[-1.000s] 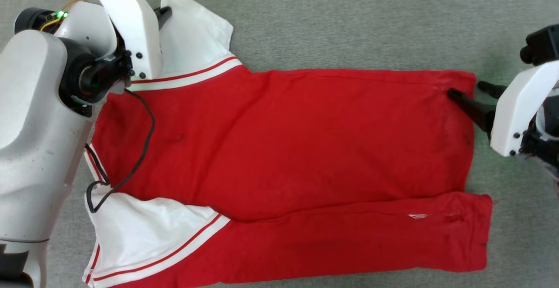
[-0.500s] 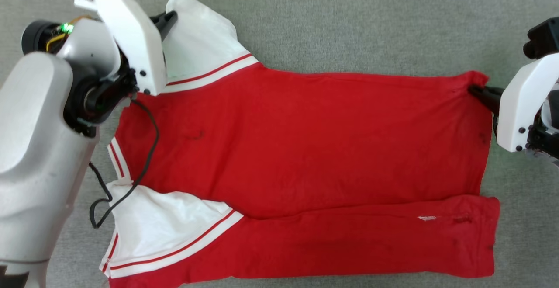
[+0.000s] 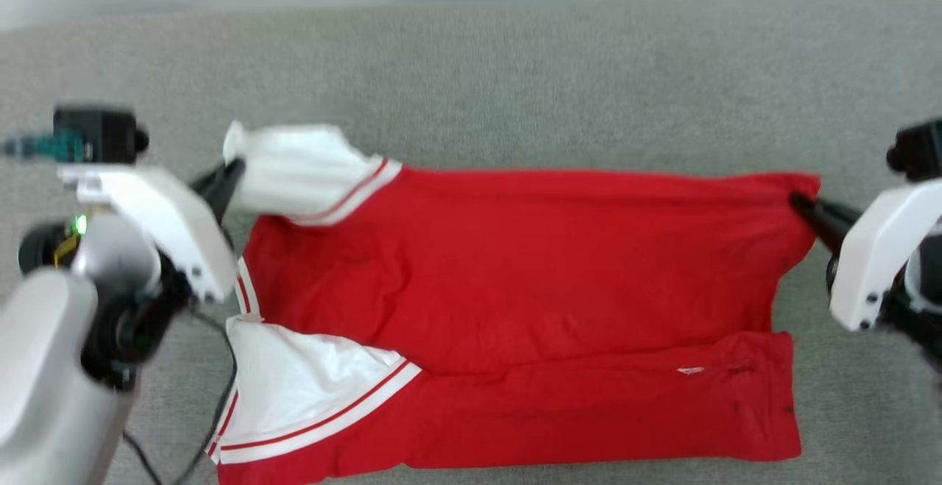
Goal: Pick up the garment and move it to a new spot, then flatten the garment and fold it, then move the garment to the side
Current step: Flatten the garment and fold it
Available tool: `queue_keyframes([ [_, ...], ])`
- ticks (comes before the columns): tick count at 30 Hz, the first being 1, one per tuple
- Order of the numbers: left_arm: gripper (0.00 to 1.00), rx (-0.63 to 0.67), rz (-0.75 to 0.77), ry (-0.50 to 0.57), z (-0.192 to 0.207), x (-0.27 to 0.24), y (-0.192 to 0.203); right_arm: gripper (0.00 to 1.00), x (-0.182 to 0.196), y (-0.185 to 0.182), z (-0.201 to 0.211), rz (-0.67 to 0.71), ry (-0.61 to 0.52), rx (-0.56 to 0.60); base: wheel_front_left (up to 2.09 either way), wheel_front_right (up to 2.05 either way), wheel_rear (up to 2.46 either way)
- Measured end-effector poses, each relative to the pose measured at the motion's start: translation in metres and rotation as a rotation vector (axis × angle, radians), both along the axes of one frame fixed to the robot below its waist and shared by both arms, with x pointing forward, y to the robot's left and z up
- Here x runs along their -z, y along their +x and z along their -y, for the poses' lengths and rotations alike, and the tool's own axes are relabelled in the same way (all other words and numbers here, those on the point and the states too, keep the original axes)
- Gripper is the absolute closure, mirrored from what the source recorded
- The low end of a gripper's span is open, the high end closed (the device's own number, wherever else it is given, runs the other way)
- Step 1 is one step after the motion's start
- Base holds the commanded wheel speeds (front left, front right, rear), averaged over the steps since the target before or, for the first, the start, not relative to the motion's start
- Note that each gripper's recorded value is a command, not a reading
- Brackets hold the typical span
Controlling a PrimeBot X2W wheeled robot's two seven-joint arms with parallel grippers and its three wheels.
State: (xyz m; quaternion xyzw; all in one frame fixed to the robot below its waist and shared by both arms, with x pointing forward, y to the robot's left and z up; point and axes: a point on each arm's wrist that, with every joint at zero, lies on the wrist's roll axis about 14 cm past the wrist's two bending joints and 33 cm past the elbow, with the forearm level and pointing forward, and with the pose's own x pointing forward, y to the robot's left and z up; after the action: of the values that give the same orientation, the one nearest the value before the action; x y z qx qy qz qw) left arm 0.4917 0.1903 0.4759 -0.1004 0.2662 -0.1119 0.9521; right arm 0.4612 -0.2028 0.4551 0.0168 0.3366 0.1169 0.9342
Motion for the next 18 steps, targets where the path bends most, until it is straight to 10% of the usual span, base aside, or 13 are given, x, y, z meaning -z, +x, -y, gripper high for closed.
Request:
queue_keyframes([
  [16,1.0,-0.209,-0.276,-0.176,-0.002,0.077,-0.142,1.0,0.048,-0.098,0.01,-0.082,0.151,0.162,0.0,0.0,0.0],
  [17,0.87,-0.212,-0.29,-0.189,0.001,0.08,-0.147,0.63,0.052,-0.104,0.009,-0.093,0.156,0.167,0.0,0.0,0.0],
  [18,0.52,-0.211,-0.299,-0.195,0.003,0.083,-0.151,0.06,0.056,-0.109,0.008,-0.102,0.158,0.17,0.0,0.0,0.0],
])
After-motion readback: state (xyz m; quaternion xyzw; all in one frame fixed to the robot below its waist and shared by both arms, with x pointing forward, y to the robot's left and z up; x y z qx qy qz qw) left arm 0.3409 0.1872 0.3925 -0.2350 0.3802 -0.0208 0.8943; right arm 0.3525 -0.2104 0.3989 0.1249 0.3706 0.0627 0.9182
